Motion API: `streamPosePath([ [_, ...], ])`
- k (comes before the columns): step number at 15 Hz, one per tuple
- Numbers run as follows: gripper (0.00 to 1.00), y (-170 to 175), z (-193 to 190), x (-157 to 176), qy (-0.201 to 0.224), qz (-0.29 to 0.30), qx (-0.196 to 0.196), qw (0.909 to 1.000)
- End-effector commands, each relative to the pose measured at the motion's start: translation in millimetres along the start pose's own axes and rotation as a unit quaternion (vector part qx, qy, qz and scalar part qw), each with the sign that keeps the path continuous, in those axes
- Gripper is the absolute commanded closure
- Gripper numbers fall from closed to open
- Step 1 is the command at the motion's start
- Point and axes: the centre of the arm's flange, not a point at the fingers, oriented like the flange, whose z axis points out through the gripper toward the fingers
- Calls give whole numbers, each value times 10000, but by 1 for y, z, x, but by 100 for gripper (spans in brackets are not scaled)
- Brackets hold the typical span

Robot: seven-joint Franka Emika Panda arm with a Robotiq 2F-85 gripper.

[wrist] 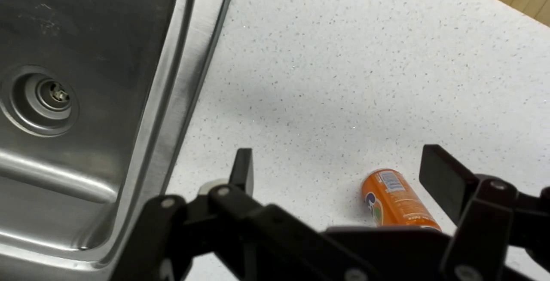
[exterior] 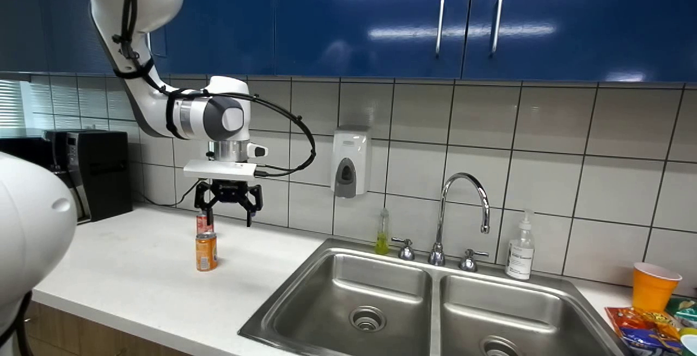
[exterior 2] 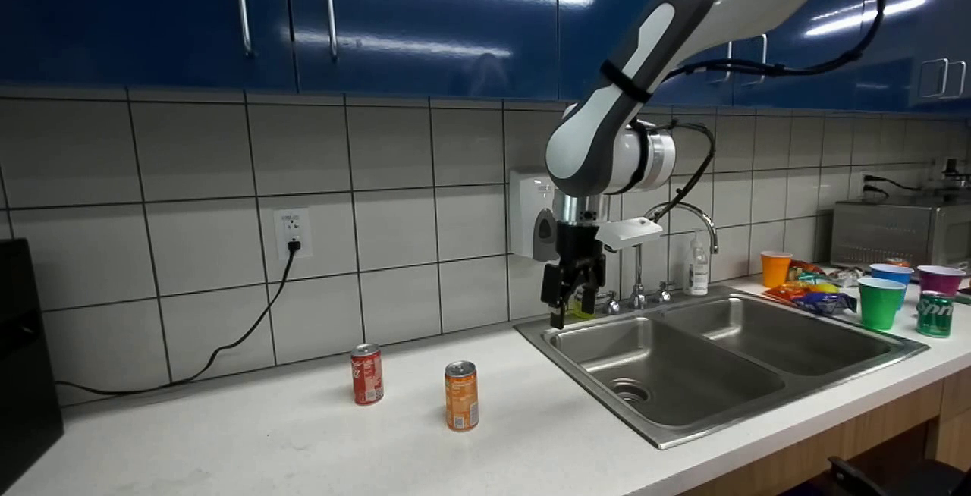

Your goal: Put the soda can into the sink

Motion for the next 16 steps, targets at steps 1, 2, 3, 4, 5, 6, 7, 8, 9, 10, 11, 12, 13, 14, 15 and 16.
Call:
streamPosePath([
  [1, 0, -13, 8, 27, 63, -64, 26, 10000],
  [2, 0, -18, 11, 32, 60, -107, 32, 9999],
  [3, 0, -23, 13, 37, 55, -147, 37, 9999],
  [4, 0, -28, 15, 42, 51, -192, 48, 9998],
  [5, 0, -34, 18, 46, 44, -236, 53, 9997],
  [6, 0, -39, 21, 50, 40, -271, 66, 9996],
  [7, 0, -47, 24, 55, 31, -322, 76, 9994],
  [8, 0, -54, 27, 59, 23, -370, 89, 9993],
  [9, 0, -62, 31, 63, 8, -420, 97, 9991],
  [10, 0, -69, 34, 66, -6, -461, 110, 9989],
  [11, 0, -76, 38, 70, -22, -509, 117, 9986],
  [12, 0, -84, 42, 73, -42, -552, 125, 9984],
  [13, 0, -90, 46, 76, -58, -590, 130, 9982],
  [14, 0, -96, 51, 79, -81, -624, 129, 9979],
  [15, 0, -102, 54, 82, -96, -657, 133, 9977],
  [16, 0, -106, 59, 85, -118, -687, 134, 9975],
])
